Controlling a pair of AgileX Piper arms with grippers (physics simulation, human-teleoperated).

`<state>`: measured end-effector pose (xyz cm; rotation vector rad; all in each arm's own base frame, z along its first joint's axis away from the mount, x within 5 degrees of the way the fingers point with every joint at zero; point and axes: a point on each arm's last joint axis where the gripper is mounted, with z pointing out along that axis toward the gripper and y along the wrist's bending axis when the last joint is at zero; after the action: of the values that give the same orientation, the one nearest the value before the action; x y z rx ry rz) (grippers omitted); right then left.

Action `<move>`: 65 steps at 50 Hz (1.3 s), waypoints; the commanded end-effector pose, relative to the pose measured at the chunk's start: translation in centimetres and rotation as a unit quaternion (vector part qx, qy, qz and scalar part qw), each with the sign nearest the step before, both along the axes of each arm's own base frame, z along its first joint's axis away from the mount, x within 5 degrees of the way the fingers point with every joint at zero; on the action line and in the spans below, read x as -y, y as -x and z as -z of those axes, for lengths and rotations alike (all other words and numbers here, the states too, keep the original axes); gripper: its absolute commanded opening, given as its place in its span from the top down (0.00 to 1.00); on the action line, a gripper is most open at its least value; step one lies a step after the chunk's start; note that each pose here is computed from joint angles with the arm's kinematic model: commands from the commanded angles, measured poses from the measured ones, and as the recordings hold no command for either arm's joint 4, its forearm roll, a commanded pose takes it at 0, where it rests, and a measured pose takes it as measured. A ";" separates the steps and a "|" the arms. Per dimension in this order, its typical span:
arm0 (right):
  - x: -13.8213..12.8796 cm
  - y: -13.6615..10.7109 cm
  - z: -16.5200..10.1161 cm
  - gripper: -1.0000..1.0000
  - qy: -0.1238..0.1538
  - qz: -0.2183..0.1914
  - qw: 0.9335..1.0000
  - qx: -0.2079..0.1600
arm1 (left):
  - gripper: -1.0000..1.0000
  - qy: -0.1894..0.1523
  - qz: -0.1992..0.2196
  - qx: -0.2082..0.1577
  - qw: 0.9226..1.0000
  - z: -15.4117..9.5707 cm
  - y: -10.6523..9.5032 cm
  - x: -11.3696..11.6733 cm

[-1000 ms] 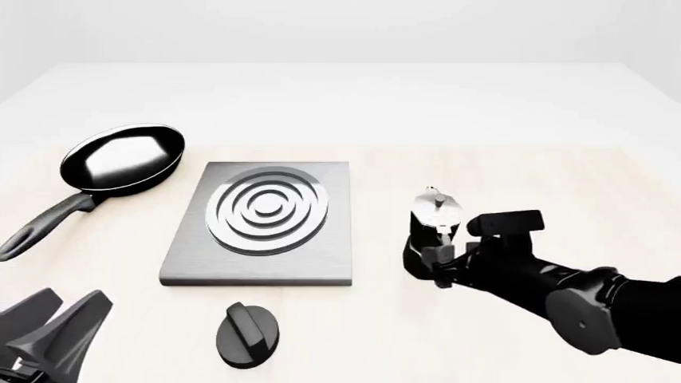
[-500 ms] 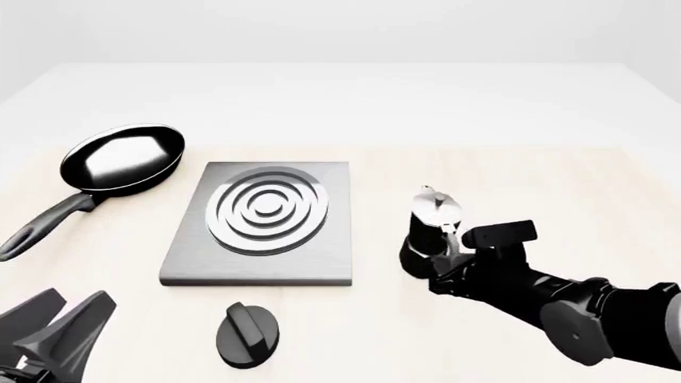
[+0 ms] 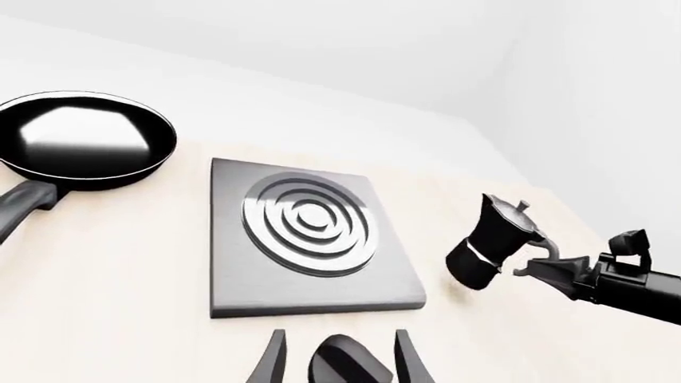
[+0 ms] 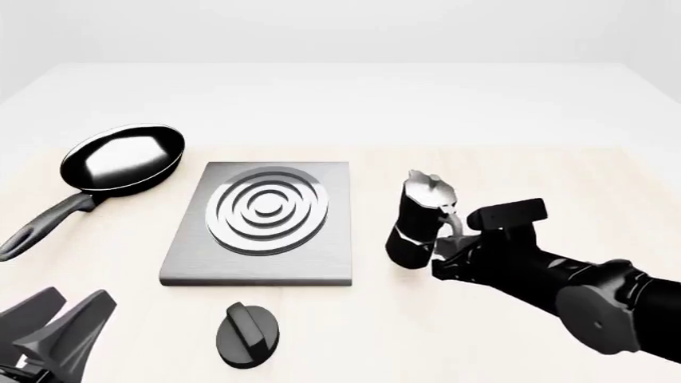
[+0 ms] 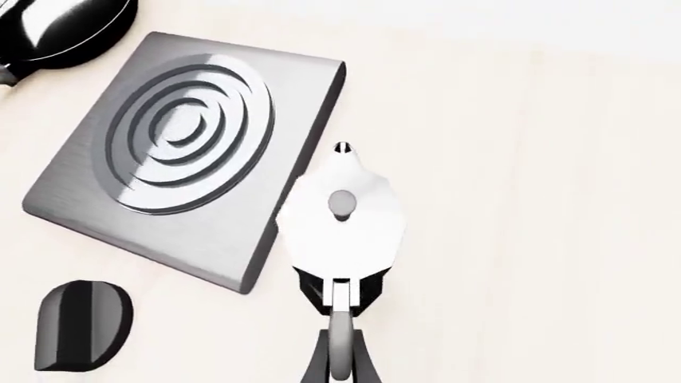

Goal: Turn on the stove and put the moka pot on it.

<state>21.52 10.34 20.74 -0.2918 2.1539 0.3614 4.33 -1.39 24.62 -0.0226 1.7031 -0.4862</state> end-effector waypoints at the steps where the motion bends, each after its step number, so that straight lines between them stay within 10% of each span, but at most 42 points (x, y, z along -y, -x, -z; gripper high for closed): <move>1: -0.8 -0.7 -2.7 1.00 0.000 -0.018 0.999 0.032 | 0.00 -0.001 -0.001 0.001 1.000 -0.1 0.1 0.0; 27: -8.6 -5.2 -7.8 1.00 0.024 -0.121 0.988 0.089 | 0.00 0.005 -0.010 -0.009 1.000 0.6 0.1 -0.1; 65: -19.7 -10.1 -5.6 1.00 0.027 -0.195 0.977 0.085 | 0.00 0.019 -0.010 -0.010 1.000 0.8 0.1 -0.1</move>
<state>30.78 27.40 26.98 -0.7317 1.9459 0.4550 4.24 -1.28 23.82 -0.0709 1.7126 -0.4986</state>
